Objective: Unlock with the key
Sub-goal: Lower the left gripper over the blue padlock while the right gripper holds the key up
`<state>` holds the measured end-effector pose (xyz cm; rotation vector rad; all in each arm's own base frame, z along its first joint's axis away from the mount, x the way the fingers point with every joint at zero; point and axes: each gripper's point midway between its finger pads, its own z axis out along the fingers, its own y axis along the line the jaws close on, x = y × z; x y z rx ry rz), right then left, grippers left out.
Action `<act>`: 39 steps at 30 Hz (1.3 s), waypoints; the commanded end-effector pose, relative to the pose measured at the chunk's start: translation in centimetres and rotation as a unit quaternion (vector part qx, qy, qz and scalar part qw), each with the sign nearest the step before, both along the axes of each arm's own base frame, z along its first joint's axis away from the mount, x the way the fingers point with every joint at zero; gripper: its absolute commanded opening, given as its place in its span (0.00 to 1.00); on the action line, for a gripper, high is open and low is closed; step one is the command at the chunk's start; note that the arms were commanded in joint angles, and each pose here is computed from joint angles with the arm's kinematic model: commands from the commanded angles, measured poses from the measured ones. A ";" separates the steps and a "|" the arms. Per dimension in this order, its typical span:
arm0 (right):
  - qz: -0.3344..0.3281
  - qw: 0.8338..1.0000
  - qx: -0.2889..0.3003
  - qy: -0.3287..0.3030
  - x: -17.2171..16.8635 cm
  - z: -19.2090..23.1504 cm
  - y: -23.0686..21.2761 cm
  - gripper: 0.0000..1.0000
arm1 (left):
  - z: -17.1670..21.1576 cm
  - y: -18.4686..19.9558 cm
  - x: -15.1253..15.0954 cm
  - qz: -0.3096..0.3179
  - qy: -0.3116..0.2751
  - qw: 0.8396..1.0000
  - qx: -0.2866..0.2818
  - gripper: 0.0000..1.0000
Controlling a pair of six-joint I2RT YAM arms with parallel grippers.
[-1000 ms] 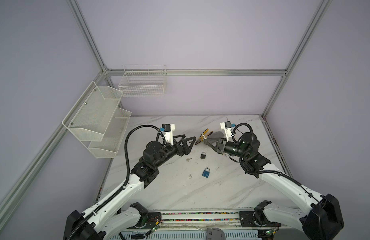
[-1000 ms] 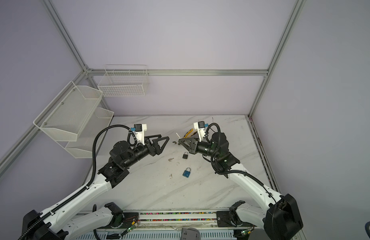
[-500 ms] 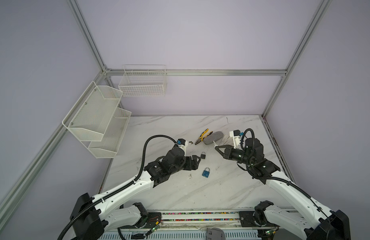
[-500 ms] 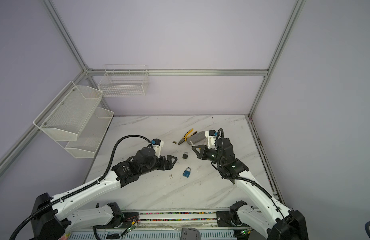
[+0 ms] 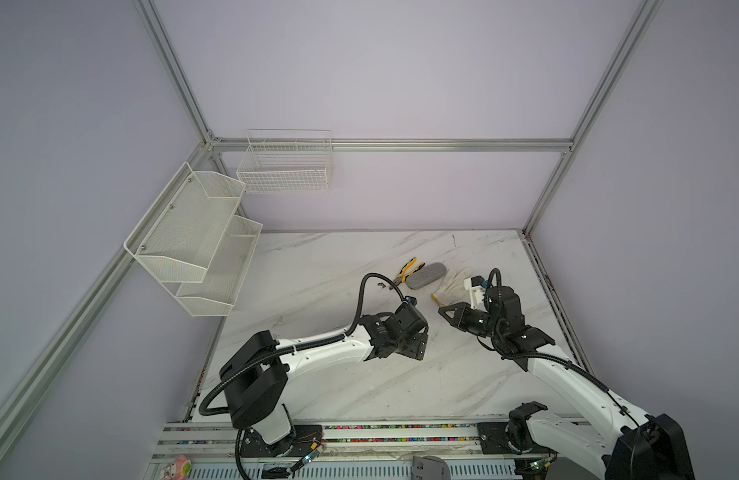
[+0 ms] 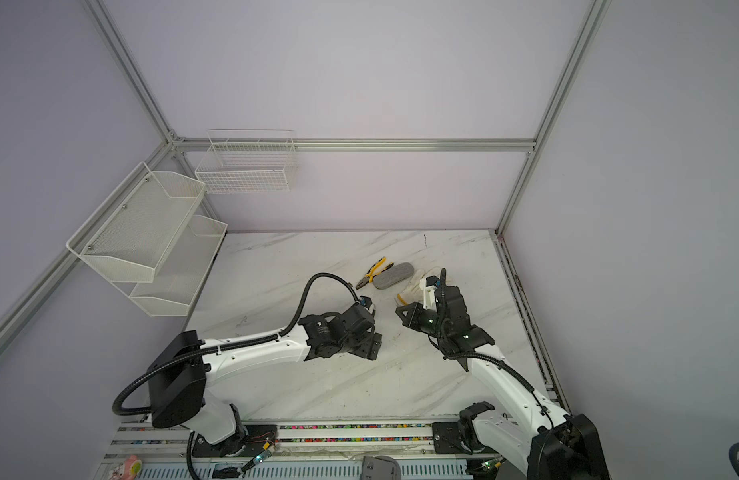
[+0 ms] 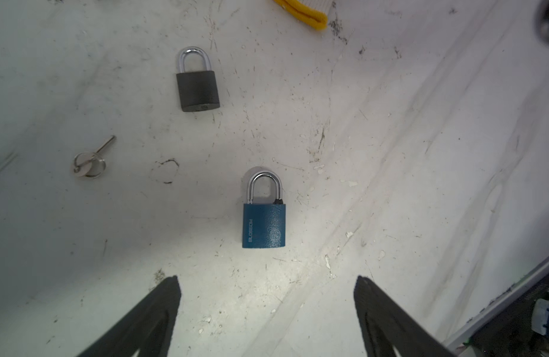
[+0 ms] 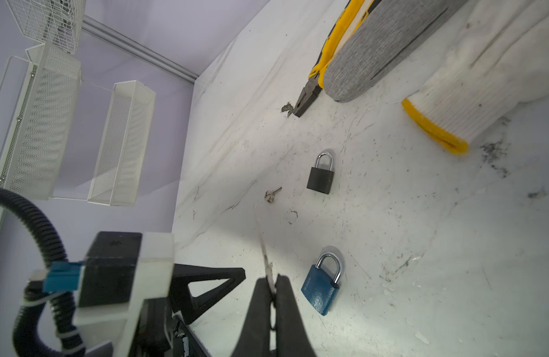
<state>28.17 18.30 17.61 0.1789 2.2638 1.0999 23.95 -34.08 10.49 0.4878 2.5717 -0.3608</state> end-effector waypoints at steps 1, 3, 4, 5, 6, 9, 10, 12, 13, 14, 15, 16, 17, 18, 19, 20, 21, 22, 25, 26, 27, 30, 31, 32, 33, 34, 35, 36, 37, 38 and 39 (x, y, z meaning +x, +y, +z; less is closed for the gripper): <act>-0.016 1.000 -0.001 0.000 0.6 0.2 -0.7 0.00 | 2.3 -2.4 1.5 -0.021 -0.024 0.999 0.001 0.88; -0.016 1.000 -0.001 0.002 0.7 0.0 -0.8 0.00 | 1.3 -2.7 1.9 -0.019 -0.020 0.999 0.015 0.86; -0.015 1.000 0.000 0.003 0.8 0.0 -0.9 0.00 | 0.9 -3.0 2.0 -0.019 -0.016 1.000 0.019 0.85; -0.015 1.000 0.000 0.002 0.8 0.0 -0.9 0.00 | 0.5 -3.2 2.0 -0.019 -0.013 1.000 0.021 0.84; -0.016 1.000 -0.002 0.001 0.8 0.0 -1.0 0.00 | 0.1 -3.4 2.1 -0.018 -0.009 1.000 0.024 0.84; -0.018 1.000 -0.004 -0.006 0.9 0.2 -1.2 0.00 | -1.3 -3.8 2.0 -0.022 0.005 0.999 0.033 0.80; -0.018 1.000 -0.005 -0.007 0.9 0.2 -1.3 0.00 | -1.7 -3.9 2.0 -0.021 0.012 0.999 0.035 0.78; -0.017 1.000 -0.004 -0.009 0.9 0.3 -1.3 0.00 | -2.3 -3.8 2.1 -0.007 0.027 0.999 0.042 0.78; -0.016 1.000 -0.003 -0.009 0.9 0.3 -1.3 0.00 | -2.7 -3.6 2.2 0.004 0.035 0.998 0.046 0.78; -0.016 1.000 -0.003 -0.010 0.9 0.3 -1.4 0.00 | -2.9 -3.4 2.4 0.017 0.036 0.998 0.050 0.77; -0.016 1.000 -0.004 -0.011 0.9 0.3 -1.4 0.00 | -3.1 -3.3 2.6 0.027 0.037 0.998 0.052 0.77; -0.017 1.000 -0.005 -0.009 0.9 0.1 -1.5 0.00 | -3.3 -3.4 2.5 0.032 0.041 0.997 0.050 0.77; -0.016 1.000 -0.005 -0.009 0.9 0.1 -1.5 0.00 | -3.6 -3.2 2.6 0.042 0.043 0.997 0.053 0.76; -0.014 1.000 -0.005 -0.009 0.9 0.0 -1.4 0.00 | -3.7 -3.0 2.8 0.054 0.042 0.996 0.054 0.76; -0.012 1.000 -0.004 -0.010 0.8 0.0 -1.4 0.00 | -3.9 -3.0 2.7 0.061 0.045 0.996 0.052 0.75; -0.013 1.000 -0.005 -0.008 0.8 -0.1 -1.5 0.00 | -4.0 -3.0 2.7 0.066 0.047 0.995 0.050 0.75; -0.013 1.000 -0.005 -0.009 0.8 -0.1 -1.5 0.00 | -4.1 -3.0 2.7 0.070 0.050 0.995 0.049 0.74; -0.014 1.000 -0.006 -0.010 0.9 -0.1 -1.5 0.00 | -4.4 -3.1 2.6 0.072 0.054 0.995 0.049 0.72; -0.011 1.000 -0.006 -0.010 0.9 -0.2 -1.5 0.00 | -4.8 -3.5 2.3 0.072 0.067 0.994 0.045 0.68; -0.010 1.000 -0.005 -0.011 0.9 -0.3 -1.5 0.00 | -5.0 -3.5 2.3 0.073 0.069 0.994 0.045 0.68; -0.009 1.000 -0.005 -0.010 1.0 -0.3 -1.4 0.00 | -5.1 -3.6 2.1 0.074 0.069 0.994 0.046 0.66; -0.004 1.000 -0.007 -0.009 1.0 -0.6 -1.3 0.00 | -5.6 -3.3 2.0 0.082 0.073 0.993 0.050 0.63; -0.005 1.000 -0.007 -0.009 1.0 -0.6 -1.4 0.00 | -5.6 -3.3 2.0 0.084 0.074 0.992 0.051 0.61; -0.003 1.000 -0.007 -0.008 1.0 -0.6 -1.4 0.00 | -5.7 -3.2 1.9 0.086 0.075 0.992 0.052 0.59; -0.003 1.000 -0.007 -0.008 1.0 -0.6 -1.4 0.00 | -5.7 -3.1 1.8 0.088 0.074 0.992 0.054 0.59; -0.003 1.000 -0.007 -0.009 1.0 -0.6 -1.4 0.00 | -5.6 -3.2 1.8 0.091 0.072 0.992 0.054 0.58; -0.002 1.000 -0.008 -0.010 1.0 -0.6 -1.4 0.00 | -5.7 -3.3 1.7 0.091 0.072 0.992 0.054 0.58; -0.001 1.000 -0.008 -0.010 1.1 -0.6 -1.4 0.00 | -5.8 -3.4 1.7 0.092 0.074 0.992 0.053 0.58; 0.001 1.000 -0.008 -0.010 1.1 -0.6 -1.4 0.00 | -6.0 -3.5 1.6 0.091 0.078 0.991 0.053 0.58; 0.003 1.000 -0.009 -0.010 1.1 -0.6 -1.3 0.00 | -6.1 -3.6 1.5 0.092 0.081 0.991 0.054 0.57; 0.005 1.000 -0.010 -0.009 1.2 -0.8 -1.3 0.00 | -6.2 -3.7 1.5 0.093 0.081 0.991 0.054 0.55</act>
